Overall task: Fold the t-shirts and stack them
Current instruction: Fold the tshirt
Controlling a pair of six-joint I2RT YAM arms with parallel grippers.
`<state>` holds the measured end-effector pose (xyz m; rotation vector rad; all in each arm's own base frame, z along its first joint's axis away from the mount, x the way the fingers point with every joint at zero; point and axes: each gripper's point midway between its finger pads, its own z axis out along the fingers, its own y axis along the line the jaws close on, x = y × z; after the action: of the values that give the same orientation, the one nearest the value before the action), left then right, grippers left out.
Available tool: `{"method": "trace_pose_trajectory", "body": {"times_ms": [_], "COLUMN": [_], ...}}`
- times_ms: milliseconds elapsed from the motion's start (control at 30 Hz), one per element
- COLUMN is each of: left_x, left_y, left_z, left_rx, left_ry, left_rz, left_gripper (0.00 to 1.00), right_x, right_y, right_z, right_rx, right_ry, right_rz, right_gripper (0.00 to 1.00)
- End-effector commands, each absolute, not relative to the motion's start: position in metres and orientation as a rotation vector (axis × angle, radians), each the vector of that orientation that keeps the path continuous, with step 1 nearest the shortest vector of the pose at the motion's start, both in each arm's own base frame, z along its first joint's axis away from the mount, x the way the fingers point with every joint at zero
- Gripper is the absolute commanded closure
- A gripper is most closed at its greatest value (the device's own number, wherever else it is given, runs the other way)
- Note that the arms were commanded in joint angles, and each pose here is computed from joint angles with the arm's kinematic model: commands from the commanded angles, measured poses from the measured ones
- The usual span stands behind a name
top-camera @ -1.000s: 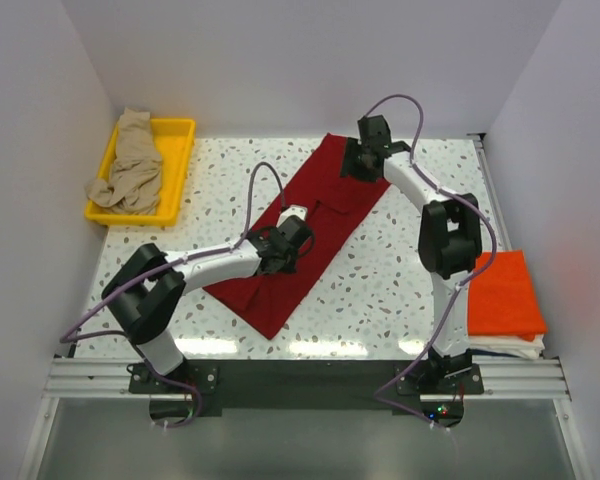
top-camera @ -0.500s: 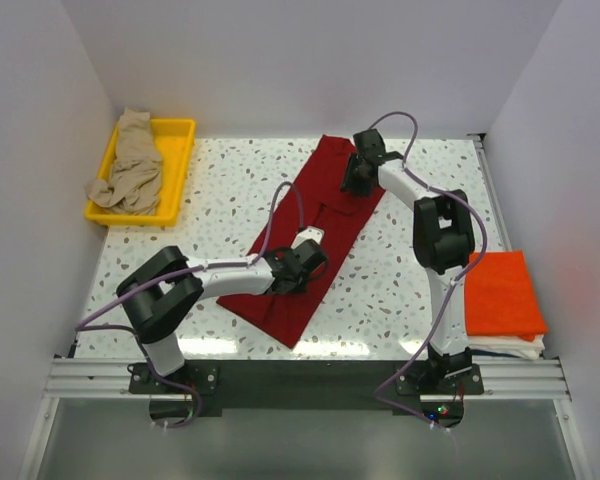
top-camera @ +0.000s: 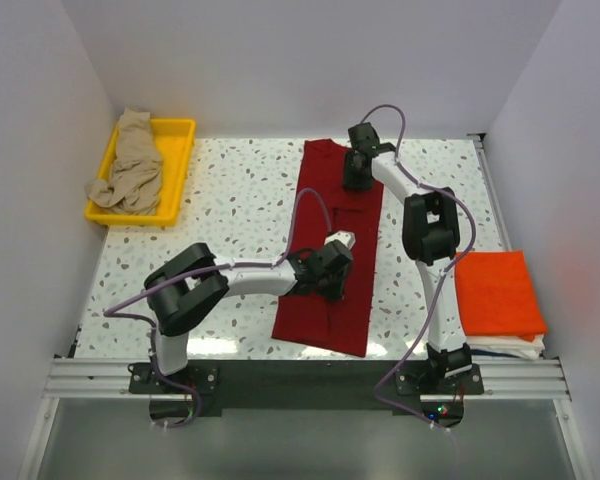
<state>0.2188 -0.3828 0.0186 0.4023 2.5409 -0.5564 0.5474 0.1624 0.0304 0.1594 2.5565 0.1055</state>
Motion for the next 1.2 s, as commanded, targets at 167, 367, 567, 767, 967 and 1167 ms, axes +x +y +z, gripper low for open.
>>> {"method": "trace_pose_trajectory", "body": {"times_ms": [167,367,567,767,967,1167], "left_x": [0.219,0.232,0.228,0.199,0.174,0.158], "left_y": [-0.419,-0.387,-0.321,-0.255,-0.245,-0.244], "left_z": [0.054,0.098,0.118,0.101,0.078,0.056], "left_rx": [0.392,0.313,0.168,0.053,0.102,0.150], "left_ry": [2.534,2.449,2.419,2.472,2.524,2.597], "left_rz": [-0.743,-0.796,-0.720,-0.604,-0.660,-0.680], "left_gripper": [0.71,0.66,0.59,0.56,0.50,0.48], "right_x": [0.567,0.568,0.533,0.406,0.276,0.189], "right_y": [0.163,0.178,0.177,0.183,0.199,0.183], "right_z": [0.061,0.131,0.193,0.163,0.132,0.104], "right_rx": [0.048,0.056,0.150,0.172,0.072,0.116], "right_ry": [2.487,2.384,2.319,2.406,2.471,2.535], "right_rz": [0.133,0.263,0.362,0.475,0.504,0.595], "right_gripper": [0.46,0.37,0.37,0.44,0.43,0.43]}}
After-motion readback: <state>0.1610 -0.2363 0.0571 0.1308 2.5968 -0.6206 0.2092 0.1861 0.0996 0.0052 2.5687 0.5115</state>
